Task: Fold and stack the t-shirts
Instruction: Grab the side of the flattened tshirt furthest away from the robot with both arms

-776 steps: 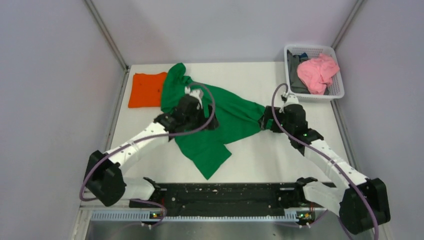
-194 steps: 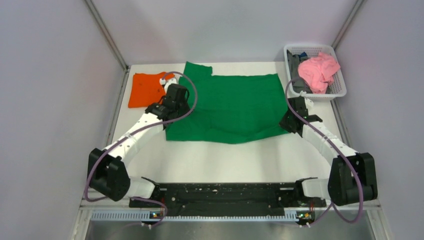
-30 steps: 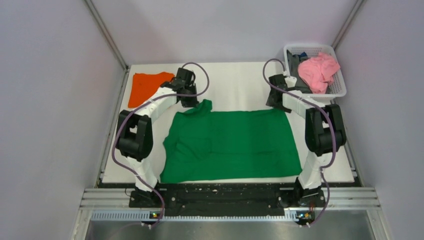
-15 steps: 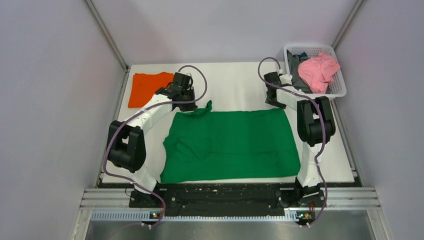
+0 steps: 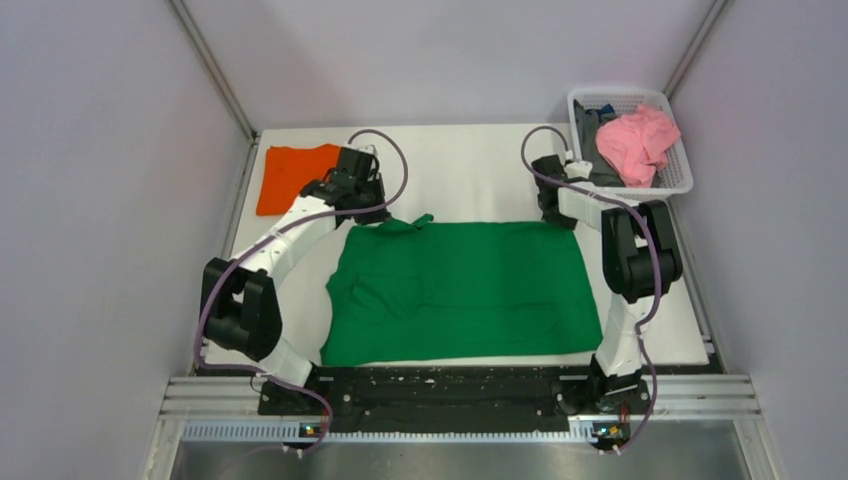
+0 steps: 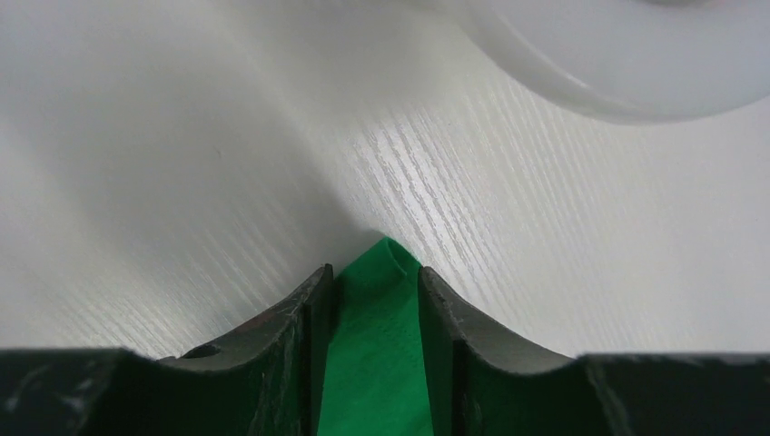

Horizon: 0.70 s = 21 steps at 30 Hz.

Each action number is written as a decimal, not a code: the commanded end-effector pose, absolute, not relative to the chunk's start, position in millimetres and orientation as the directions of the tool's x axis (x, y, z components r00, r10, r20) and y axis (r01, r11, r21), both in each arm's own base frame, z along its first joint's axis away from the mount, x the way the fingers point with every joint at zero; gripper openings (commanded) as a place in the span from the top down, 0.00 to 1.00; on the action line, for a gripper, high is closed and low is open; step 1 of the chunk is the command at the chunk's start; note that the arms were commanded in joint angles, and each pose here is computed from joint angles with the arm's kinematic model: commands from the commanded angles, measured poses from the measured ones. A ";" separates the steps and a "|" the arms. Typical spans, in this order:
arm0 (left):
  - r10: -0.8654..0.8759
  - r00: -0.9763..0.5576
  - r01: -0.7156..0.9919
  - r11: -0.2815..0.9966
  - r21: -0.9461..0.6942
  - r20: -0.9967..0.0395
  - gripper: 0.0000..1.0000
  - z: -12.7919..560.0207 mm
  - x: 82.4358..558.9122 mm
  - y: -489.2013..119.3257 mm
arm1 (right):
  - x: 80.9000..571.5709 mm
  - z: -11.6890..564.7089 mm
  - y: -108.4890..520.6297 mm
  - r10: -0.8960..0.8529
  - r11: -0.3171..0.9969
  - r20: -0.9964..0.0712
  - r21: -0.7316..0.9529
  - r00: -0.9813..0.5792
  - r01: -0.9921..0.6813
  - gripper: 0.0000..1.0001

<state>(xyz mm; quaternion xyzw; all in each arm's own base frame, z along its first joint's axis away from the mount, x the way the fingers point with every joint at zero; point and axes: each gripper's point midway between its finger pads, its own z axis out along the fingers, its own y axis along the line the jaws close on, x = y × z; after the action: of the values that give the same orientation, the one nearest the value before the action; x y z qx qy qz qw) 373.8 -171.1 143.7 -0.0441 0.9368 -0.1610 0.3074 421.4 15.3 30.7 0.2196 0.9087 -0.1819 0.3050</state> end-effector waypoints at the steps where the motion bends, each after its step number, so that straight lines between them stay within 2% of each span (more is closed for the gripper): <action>1: -0.202 -0.779 0.028 0.935 -0.354 -0.594 1.00 159.8 372.5 -173.2 | 419.9 34.5 14.8 0.293 0.830 -0.631 -0.204 -0.718 0.519 0.68; 6: -0.204 -0.780 0.033 0.931 -0.364 -0.592 1.00 164.6 368.5 -173.7 | 431.8 43.3 20.7 0.296 0.844 -0.652 -0.164 -0.698 0.511 0.99; 13: -0.239 -0.767 0.030 0.913 -0.406 -0.595 1.00 180.4 339.8 -168.4 | 409.8 80.9 22.5 0.283 0.868 -0.697 -0.107 -0.659 0.486 1.00; 21: -0.325 -0.751 -0.025 0.884 -0.467 -0.575 1.00 188.6 281.3 -151.8 | 364.8 114.8 28.3 0.272 0.916 -0.727 -0.006 -0.631 0.401 1.00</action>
<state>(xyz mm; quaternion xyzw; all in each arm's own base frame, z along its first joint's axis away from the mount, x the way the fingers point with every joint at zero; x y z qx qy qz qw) 309.9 -156.5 180.5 -0.0707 0.9153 -0.2028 0.3407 374.0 19.8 94.8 0.2077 0.9020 -0.1172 0.3598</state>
